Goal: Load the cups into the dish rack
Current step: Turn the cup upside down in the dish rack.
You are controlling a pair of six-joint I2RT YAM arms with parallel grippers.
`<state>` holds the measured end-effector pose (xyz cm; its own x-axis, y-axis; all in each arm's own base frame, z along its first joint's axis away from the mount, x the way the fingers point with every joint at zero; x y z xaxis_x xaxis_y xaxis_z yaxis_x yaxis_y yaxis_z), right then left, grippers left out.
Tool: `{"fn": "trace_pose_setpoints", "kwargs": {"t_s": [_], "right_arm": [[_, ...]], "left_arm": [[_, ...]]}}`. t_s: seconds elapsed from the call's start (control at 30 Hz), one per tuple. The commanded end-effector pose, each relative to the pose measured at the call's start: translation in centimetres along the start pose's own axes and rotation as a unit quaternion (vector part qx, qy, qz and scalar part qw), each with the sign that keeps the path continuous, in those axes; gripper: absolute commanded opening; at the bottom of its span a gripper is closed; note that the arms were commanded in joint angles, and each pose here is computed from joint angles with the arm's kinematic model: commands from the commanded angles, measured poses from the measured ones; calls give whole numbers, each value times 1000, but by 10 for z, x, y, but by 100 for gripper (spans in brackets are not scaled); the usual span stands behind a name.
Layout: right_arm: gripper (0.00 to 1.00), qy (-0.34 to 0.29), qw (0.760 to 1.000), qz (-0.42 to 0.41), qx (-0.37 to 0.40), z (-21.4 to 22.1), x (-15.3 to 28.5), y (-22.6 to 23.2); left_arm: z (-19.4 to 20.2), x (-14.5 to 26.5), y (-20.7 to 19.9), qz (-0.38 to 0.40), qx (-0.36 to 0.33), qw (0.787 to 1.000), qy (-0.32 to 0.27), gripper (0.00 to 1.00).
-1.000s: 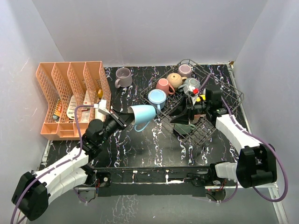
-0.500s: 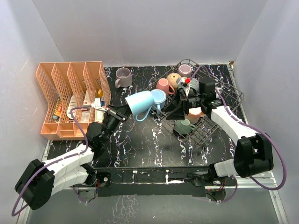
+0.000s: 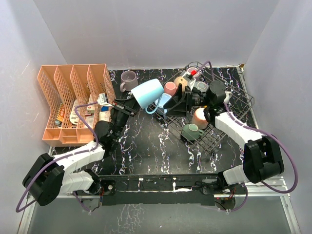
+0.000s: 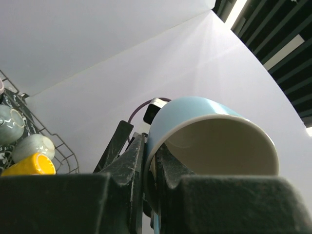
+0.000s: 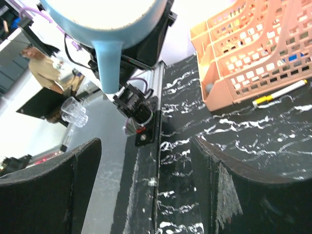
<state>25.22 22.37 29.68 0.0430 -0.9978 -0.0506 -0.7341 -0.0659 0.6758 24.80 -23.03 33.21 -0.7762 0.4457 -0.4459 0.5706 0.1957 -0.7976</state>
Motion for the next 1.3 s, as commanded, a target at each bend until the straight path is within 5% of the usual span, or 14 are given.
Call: {"fn": "trace_pose_setpoints", "kwargs": {"t_s": [0.0, 0.57, 1.27], "right_arm": [[75, -39, 998, -29, 27, -25, -15, 30], [68, -79, 993, -85, -7, -40, -42, 57], [32, -69, 995, -68, -28, -24, -44, 53]], "left_arm": [[-30, -14, -58, 97, 31, 993, -62, 0], [-5, -25, -67, 120, 52, 990, -43, 0], [13, -28, -54, 103, 52, 993, -35, 0]]}}
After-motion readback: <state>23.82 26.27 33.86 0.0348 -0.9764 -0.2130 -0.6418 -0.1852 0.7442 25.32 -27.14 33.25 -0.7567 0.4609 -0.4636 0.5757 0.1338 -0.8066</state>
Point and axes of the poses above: each gripper's point midway between its finger pads, its own x axis back along the fingers, its own y axis along the line the jaws close on, z = x × y, the point moved 4 cm from there along x, back along the fingers, and after that the axes turned 12 degrees about -x, right-handed, at the moved point
